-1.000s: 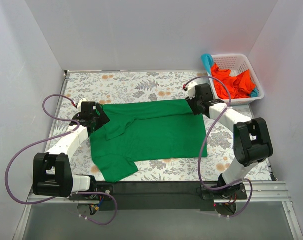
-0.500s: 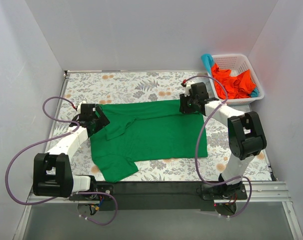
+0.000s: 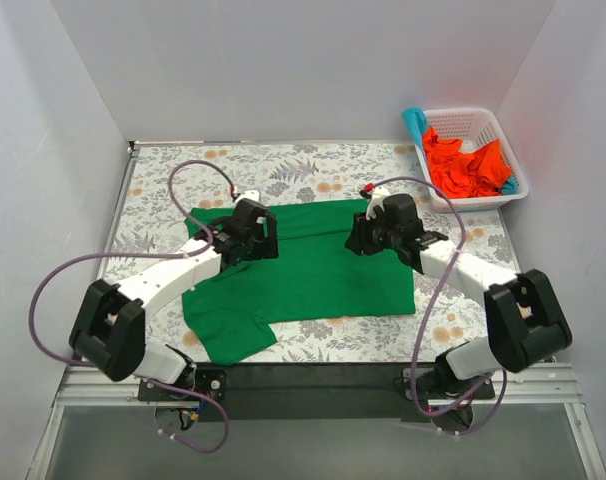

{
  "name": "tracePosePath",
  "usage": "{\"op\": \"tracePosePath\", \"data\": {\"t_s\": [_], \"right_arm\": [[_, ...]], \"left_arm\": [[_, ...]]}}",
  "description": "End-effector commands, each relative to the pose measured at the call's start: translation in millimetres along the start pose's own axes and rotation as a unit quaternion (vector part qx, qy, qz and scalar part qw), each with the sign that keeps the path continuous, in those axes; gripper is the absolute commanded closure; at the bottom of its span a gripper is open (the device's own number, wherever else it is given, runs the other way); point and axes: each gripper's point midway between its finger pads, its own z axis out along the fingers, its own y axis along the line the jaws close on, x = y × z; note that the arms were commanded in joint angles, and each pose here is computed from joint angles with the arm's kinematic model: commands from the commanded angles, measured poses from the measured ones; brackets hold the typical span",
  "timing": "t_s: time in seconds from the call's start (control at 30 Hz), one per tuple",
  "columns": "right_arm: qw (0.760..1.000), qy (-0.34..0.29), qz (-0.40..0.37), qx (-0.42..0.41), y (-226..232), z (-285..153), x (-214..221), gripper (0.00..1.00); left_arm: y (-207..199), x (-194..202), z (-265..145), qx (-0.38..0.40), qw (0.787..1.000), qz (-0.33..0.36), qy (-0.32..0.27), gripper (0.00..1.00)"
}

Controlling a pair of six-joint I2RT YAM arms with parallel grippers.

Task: Fold and stack the t-shirts
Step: Fold the tshirt

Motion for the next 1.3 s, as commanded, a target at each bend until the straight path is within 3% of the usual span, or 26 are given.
{"op": "tracePosePath", "data": {"t_s": [0.0,0.23,0.47,1.03,1.27], "right_arm": [[0.999,-0.041,-0.013,0.005,2,-24,-2,0.62],[0.997,-0.07,-0.014,-0.017,15,-59,22,0.62],[0.994,-0.105,-0.034,0.0,11,-77,22,0.62],[0.996,-0.073,-0.03,-0.028,16,-67,38,0.62],[0.997,-0.069,-0.027,-0.029,16,-67,42,0.62]], "left_arm": [[-5,18,15,-0.023,0.997,0.066,0.034,0.29],[-12,24,46,-0.036,0.989,0.129,0.062,0.45],[3,27,73,-0.095,0.98,0.159,0.068,0.47],[11,6,78,-0.128,0.973,0.189,0.048,0.49],[13,0,84,-0.129,0.974,0.182,0.048,0.57]]}}
